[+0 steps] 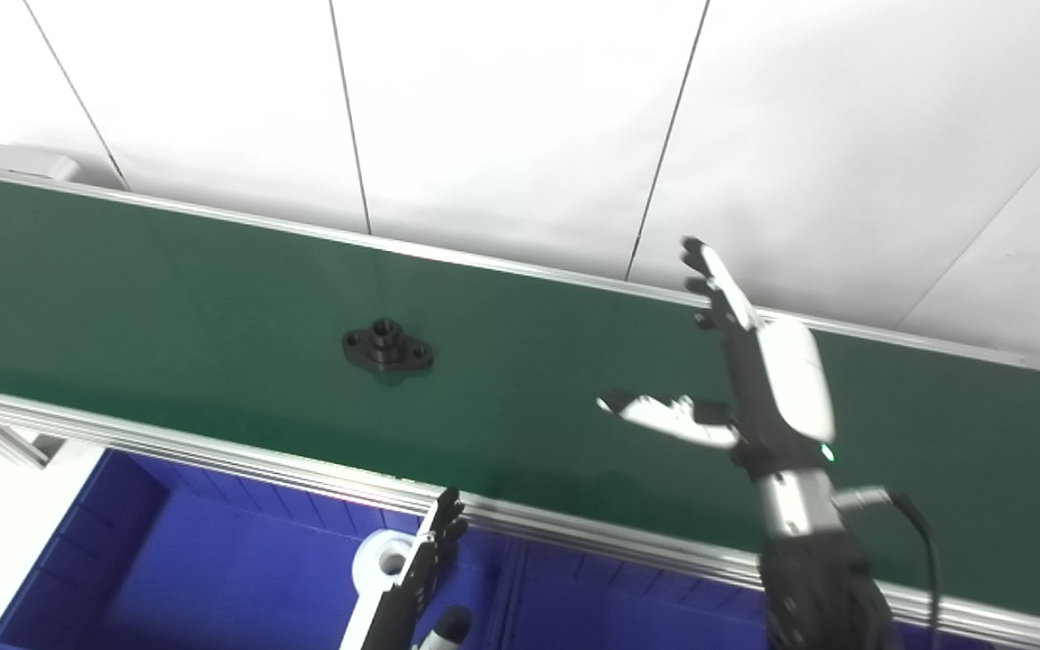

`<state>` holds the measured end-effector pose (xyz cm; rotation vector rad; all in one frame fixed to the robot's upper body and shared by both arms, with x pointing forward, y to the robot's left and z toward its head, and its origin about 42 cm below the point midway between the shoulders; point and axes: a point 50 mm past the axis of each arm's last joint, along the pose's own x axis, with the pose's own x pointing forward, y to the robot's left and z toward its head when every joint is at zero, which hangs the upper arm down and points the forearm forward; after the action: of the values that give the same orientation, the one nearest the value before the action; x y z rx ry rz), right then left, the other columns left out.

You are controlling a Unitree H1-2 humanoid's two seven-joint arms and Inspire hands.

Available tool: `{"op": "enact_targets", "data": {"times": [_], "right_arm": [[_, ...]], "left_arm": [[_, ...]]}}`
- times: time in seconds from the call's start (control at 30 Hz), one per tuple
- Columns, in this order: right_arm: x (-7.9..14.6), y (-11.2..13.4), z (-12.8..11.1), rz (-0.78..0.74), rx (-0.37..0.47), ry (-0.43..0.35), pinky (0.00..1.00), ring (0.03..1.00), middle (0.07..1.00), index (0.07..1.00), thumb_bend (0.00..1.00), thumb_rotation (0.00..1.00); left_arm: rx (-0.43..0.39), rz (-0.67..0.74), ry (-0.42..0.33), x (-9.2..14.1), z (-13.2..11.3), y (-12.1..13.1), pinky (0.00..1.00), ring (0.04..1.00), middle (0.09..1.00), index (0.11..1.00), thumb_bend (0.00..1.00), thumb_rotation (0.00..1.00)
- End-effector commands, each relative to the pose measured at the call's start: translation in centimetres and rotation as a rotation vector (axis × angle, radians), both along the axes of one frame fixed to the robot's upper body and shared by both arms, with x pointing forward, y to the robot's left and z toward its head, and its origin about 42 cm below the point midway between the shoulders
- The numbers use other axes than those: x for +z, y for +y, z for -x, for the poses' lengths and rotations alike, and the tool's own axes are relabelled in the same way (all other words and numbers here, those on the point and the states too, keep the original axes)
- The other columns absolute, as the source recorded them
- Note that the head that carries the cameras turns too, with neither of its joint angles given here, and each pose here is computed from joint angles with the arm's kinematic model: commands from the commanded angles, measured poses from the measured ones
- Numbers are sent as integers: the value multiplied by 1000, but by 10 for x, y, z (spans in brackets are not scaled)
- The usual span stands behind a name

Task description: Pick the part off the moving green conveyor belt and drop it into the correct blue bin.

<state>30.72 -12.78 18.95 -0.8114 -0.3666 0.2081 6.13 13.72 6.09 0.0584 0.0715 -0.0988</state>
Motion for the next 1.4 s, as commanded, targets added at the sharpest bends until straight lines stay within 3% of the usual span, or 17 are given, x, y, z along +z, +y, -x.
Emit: {"op": "enact_targets", "data": {"times": [0.0, 0.1, 0.27, 0.6, 0.83, 1.37], "right_arm": [[10, 10, -13, 13, -9, -42, 682, 817, 887, 936, 942, 639], [5, 23, -32, 36, -4, -28, 660, 795, 871, 927, 955, 605], [-11, 38, -51, 43, 17, -67, 645, 754, 822, 897, 949, 560], [-24, 71, -74, 178, 46, -26, 612, 744, 834, 913, 945, 514], [-30, 89, -94, 283, 73, -4, 626, 733, 833, 918, 960, 551], [-37, 108, -102, 328, 113, 19, 636, 739, 826, 895, 977, 516]], "left_arm": [[-6, 32, -33, 5, 2, -3, 996, 968, 998, 1000, 654, 996], [-13, 50, -25, 6, 2, -5, 1000, 974, 1000, 1000, 623, 991], [-10, 54, -17, 8, 3, -8, 999, 964, 993, 1000, 560, 990], [-27, 50, 0, 9, 5, -13, 1000, 968, 983, 1000, 601, 999], [-34, 52, -4, 10, 6, -18, 1000, 964, 983, 1000, 607, 1000], [-31, 51, 8, 15, 7, -29, 979, 955, 970, 1000, 602, 1000]]}}
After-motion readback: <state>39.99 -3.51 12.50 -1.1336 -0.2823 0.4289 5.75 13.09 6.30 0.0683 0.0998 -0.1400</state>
